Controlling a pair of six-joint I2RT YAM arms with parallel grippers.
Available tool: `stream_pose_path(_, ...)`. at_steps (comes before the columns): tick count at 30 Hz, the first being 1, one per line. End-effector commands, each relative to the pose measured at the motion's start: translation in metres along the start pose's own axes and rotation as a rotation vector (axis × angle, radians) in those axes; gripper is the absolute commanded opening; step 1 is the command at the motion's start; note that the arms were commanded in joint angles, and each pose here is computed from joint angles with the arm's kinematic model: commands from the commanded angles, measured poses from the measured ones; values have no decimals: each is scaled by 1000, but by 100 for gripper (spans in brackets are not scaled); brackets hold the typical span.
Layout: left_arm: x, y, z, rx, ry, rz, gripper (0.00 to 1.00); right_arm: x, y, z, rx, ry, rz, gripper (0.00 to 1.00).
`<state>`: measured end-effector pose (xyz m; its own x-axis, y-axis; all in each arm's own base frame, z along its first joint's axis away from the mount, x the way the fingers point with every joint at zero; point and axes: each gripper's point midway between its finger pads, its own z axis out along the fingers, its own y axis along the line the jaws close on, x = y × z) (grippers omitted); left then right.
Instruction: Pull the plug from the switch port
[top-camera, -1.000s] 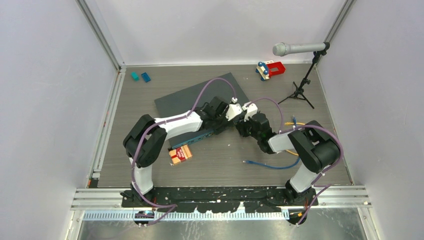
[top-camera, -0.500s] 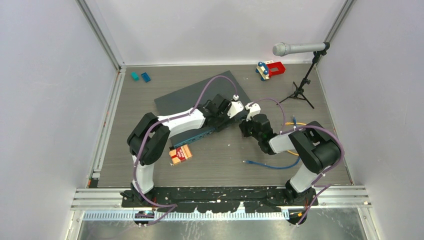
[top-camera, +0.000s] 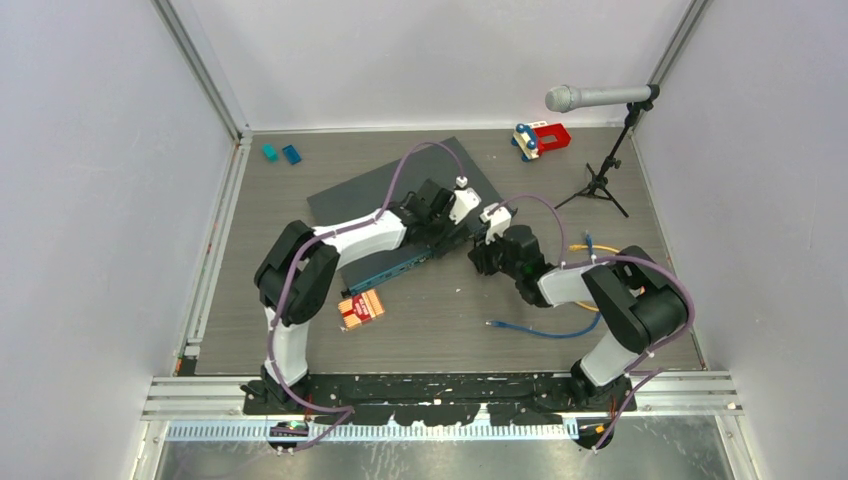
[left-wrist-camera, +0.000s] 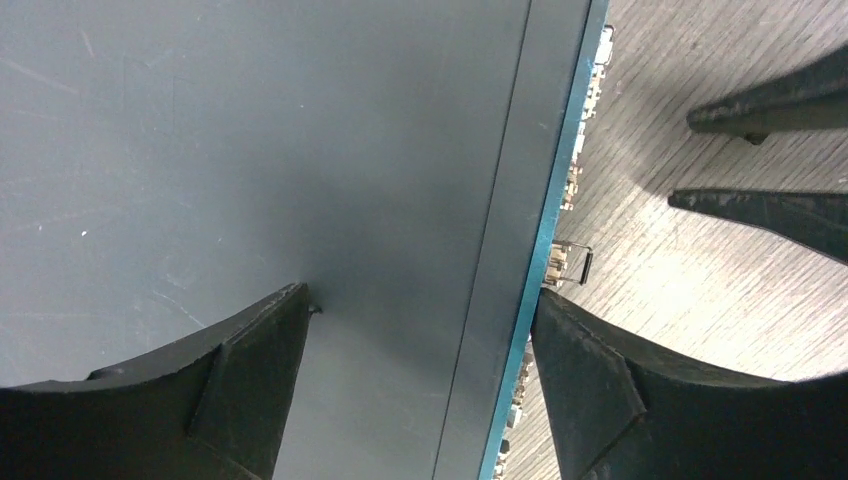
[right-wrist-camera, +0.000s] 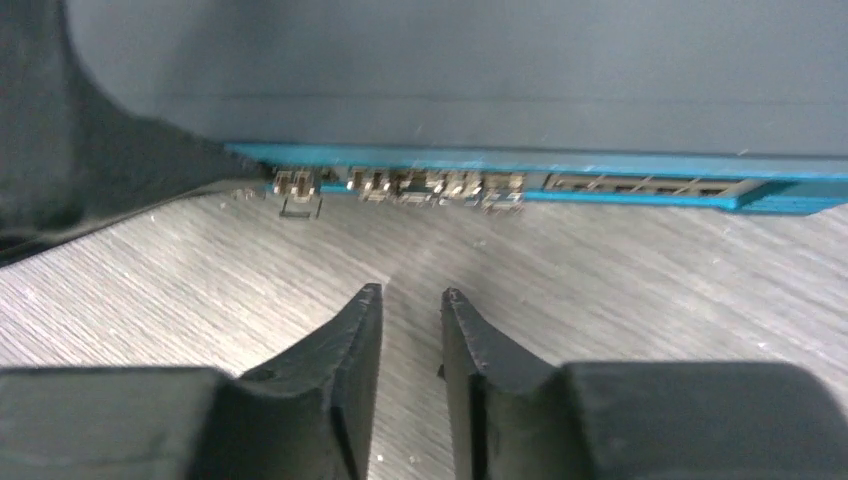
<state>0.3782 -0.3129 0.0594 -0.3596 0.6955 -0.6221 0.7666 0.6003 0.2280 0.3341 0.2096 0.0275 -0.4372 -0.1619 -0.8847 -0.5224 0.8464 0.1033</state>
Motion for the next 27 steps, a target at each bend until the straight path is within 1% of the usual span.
stream_pose_path(1,19,6,-5,38,34,-92,84,-50,-2,-2,-56,-87,11,38)
stream_pose_path(5,-1,6,-24,92,-37,-104,89,-55,8,-5,-144,-53,26,45)
stream_pose_path(8,-10,7,-41,133,-79,-94,92,-55,19,-7,-210,-19,20,48)
stream_pose_path(11,-14,15,-60,153,-117,-94,93,-58,25,-6,-235,7,30,50)
stream_pose_path(16,-11,39,-81,134,-147,-141,94,-63,29,2,-203,35,27,50)
stream_pose_path(20,-8,55,-90,102,-160,-169,94,-63,33,6,-182,60,18,49)
stream_pose_path(27,-4,57,-91,98,-157,-181,94,-62,34,12,-130,79,-46,48)
